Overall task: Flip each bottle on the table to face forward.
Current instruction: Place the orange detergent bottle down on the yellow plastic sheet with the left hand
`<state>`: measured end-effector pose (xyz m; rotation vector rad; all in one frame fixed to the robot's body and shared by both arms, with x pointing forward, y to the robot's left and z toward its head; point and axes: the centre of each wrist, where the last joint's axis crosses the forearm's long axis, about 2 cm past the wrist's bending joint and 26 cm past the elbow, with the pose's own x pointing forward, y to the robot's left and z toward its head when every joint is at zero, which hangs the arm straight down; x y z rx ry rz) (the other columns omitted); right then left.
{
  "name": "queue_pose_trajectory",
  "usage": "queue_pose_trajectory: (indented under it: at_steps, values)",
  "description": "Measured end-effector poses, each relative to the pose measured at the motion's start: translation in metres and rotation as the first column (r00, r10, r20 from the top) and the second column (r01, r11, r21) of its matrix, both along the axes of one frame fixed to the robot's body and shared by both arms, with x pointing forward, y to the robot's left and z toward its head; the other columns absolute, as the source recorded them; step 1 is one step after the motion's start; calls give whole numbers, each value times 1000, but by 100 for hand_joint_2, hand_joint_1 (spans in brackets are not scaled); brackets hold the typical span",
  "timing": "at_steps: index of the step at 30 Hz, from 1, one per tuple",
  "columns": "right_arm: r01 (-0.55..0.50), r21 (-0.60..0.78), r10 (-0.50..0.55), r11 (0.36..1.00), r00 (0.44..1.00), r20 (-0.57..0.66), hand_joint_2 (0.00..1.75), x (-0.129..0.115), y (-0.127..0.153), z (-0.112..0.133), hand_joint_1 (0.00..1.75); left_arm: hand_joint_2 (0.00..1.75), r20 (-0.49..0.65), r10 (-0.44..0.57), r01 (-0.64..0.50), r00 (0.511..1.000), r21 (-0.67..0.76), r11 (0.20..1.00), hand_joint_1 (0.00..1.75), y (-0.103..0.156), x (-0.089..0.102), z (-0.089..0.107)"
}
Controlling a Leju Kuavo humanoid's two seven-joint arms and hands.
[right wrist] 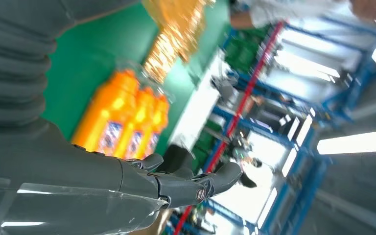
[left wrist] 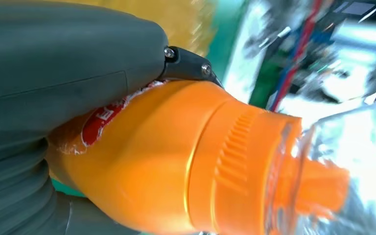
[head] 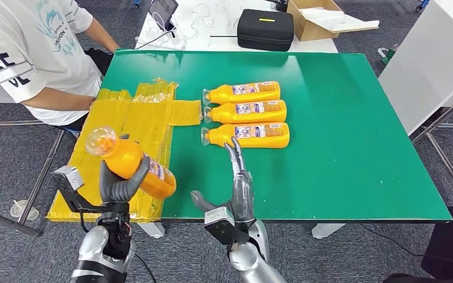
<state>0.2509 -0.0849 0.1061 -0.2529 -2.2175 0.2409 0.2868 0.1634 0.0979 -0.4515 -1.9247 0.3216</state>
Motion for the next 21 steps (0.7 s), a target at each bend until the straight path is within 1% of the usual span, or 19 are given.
queue_pose_trajectory:
  at_steps: [3,5,6,7,9,10,12,14,15,18,21]
  values:
    - [20,54,-22,998,999,40,0,0,-5,12,0,175,41,115,-117,993,48,992,175,14,17,11]
    - [22,87,-27,996,997,66,0,-1,-7,18,0,175,93,212,-223,973,126,967,175,24,29,20]
    - [22,104,-30,994,997,78,0,-1,-8,22,0,175,135,264,-287,955,191,939,175,29,35,25]
    - [22,125,-33,992,995,90,0,-1,-8,26,0,175,190,312,-355,931,271,895,175,34,42,30]
    - [19,169,-38,985,993,112,0,-1,-8,35,0,175,310,357,-466,881,438,769,175,43,56,42]
    - [14,189,-38,982,992,124,0,0,-7,40,0,175,361,354,-501,863,515,696,175,47,65,47]
    - [-3,218,-30,976,989,147,0,1,-3,49,0,175,434,319,-537,843,640,550,175,52,81,54]
    - [-29,230,-10,973,986,165,0,2,0,55,0,175,474,258,-540,842,730,418,175,54,95,56]
    - [-44,233,4,971,985,170,0,3,1,57,0,175,480,218,-527,850,771,356,175,54,100,55]
    - [-84,237,42,968,983,178,0,4,4,60,0,175,440,77,-446,895,876,184,175,55,112,46]
    - [-103,237,60,966,982,180,0,5,5,61,0,175,364,-8,-362,931,928,84,175,59,115,33]
